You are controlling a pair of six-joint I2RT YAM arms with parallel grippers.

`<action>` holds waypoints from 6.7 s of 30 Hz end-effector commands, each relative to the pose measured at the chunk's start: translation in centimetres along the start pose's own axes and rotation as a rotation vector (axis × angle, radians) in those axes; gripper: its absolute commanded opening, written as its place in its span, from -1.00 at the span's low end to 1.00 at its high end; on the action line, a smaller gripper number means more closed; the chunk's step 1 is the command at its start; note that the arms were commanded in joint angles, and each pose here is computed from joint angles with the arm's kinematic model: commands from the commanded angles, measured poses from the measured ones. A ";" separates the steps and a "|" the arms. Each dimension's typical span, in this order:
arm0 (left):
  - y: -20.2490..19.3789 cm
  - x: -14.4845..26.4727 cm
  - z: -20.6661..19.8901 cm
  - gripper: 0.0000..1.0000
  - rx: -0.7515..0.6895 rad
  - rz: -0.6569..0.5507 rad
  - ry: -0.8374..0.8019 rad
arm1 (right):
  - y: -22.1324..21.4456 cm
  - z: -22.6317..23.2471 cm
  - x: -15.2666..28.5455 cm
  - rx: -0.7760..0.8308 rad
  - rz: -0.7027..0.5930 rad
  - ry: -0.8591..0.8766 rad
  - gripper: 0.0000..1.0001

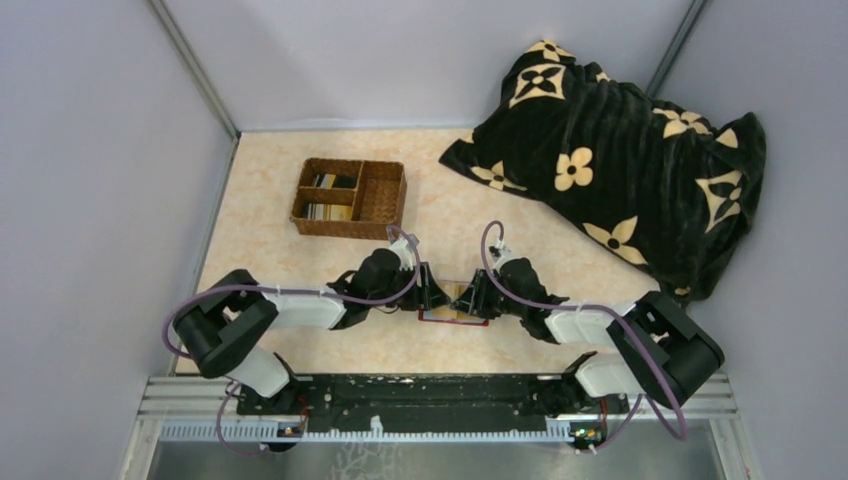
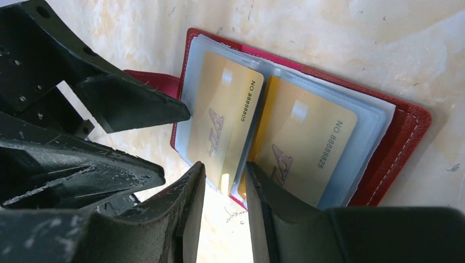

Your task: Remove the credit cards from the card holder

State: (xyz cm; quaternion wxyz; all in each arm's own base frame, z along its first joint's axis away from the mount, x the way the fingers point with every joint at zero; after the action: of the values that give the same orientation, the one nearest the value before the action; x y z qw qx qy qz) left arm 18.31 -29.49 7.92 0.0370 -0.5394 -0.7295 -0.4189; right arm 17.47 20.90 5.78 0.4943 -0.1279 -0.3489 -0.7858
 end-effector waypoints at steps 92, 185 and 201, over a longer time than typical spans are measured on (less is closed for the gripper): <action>26.8 8.2 6.9 0.70 -0.260 -0.306 0.732 | 10.1 4.7 7.9 0.217 -0.266 -0.037 -1.00; 18.5 10.2 -0.5 0.57 -0.170 -0.447 0.391 | 12.9 13.8 6.9 0.271 -0.103 0.414 -1.00; 16.5 14.0 -4.3 0.47 -0.288 -0.612 -0.222 | 14.2 18.8 7.8 0.258 -0.089 0.729 -1.00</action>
State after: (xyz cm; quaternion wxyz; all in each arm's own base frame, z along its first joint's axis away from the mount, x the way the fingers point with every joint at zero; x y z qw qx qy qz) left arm 26.39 -19.34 23.77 -0.1058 -0.3142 -0.8075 -0.4880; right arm 23.46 23.78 25.81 0.5665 0.1561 -0.2658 -0.7642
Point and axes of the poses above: each gripper's point midway between its finger pads, its own x axis back along the fingers, its own z axis along the line the jaws close on, y = z × x, the point moved 5 cm from there along x, back along the fingers, and after that the axes turned 3 degrees about -x, right-handed, at the moved point
